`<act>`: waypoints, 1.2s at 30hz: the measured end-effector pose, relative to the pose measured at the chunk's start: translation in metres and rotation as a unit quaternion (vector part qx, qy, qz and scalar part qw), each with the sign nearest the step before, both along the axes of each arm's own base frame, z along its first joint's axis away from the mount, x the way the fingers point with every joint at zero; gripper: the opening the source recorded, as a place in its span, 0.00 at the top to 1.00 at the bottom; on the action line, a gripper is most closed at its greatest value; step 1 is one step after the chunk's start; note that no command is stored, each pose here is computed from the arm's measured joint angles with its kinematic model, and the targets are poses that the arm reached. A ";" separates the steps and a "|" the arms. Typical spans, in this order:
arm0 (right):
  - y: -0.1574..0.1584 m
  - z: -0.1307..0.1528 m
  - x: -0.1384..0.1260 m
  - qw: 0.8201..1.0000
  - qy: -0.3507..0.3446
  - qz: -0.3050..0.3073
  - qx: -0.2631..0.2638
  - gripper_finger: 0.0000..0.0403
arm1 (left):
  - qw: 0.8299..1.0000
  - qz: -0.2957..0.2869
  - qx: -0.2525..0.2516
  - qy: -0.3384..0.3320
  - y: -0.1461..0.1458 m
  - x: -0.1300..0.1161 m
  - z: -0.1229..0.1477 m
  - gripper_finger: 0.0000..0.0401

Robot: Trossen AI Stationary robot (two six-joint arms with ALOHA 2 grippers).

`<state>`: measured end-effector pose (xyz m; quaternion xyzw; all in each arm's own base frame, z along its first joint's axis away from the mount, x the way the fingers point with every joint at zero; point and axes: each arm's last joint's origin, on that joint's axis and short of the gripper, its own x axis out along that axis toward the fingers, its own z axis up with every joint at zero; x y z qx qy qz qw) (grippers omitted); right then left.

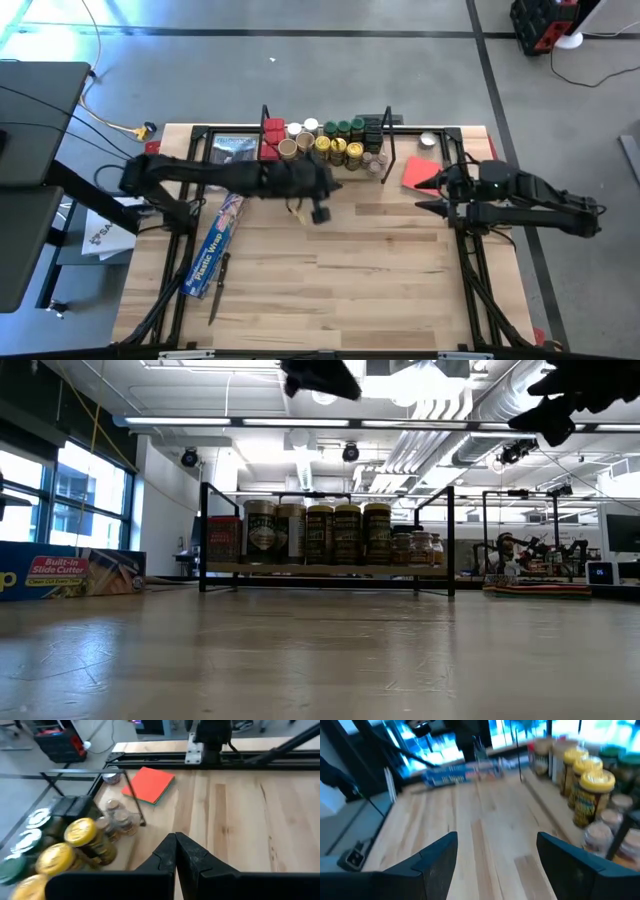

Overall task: Shelf spices
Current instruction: Return to Home Position

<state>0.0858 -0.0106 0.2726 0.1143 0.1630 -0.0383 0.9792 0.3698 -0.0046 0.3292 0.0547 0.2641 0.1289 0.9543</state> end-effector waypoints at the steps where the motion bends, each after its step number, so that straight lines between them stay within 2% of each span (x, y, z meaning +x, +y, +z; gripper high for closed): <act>1: 0.000 -0.004 -0.001 1.000 -0.015 0.001 -0.003 0.34 | 1.000 -0.004 -0.001 0.003 0.006 -0.008 0.007 1.00; 4: 0.001 -0.014 -0.002 0.998 -0.061 0.012 -0.008 0.34 | 1.000 -0.011 -0.005 -0.028 0.019 -0.040 0.026 1.00; 8: 0.002 -0.028 0.000 0.995 -0.098 0.026 -0.010 0.34 | 0.994 -0.012 -0.018 -0.109 0.029 -0.101 0.034 1.00; 12: 0.001 -0.037 0.002 0.995 -0.095 0.027 -0.015 0.34 | 0.986 0.010 -0.039 -0.164 0.030 -0.165 0.016 1.00; 15: 0.001 -0.039 0.004 0.993 -0.112 0.029 -0.026 0.34 | 0.973 0.031 -0.049 -0.224 0.028 -0.206 0.003 1.00; 20: -0.001 -0.053 0.014 0.984 -0.175 0.016 -0.030 0.34 | 0.953 0.063 -0.064 -0.289 0.024 -0.255 -0.027 1.00; 24: -0.003 -0.073 0.019 0.982 -0.189 -0.001 -0.023 0.34 | 0.937 0.069 -0.080 -0.333 0.022 -0.281 -0.045 1.00; 28: 0.000 -0.082 0.020 0.982 -0.186 0.012 -0.004 0.34 | 0.928 0.068 -0.085 -0.357 0.020 -0.294 -0.062 1.00; 31: 0.006 -0.082 0.020 0.982 -0.188 0.033 0.002 0.34 | 0.927 0.061 -0.093 -0.357 0.020 -0.295 -0.078 1.00; 36: 0.012 -0.082 0.020 0.982 -0.187 0.018 -0.015 0.34 | 0.927 0.049 -0.114 -0.353 0.020 -0.284 -0.113 1.00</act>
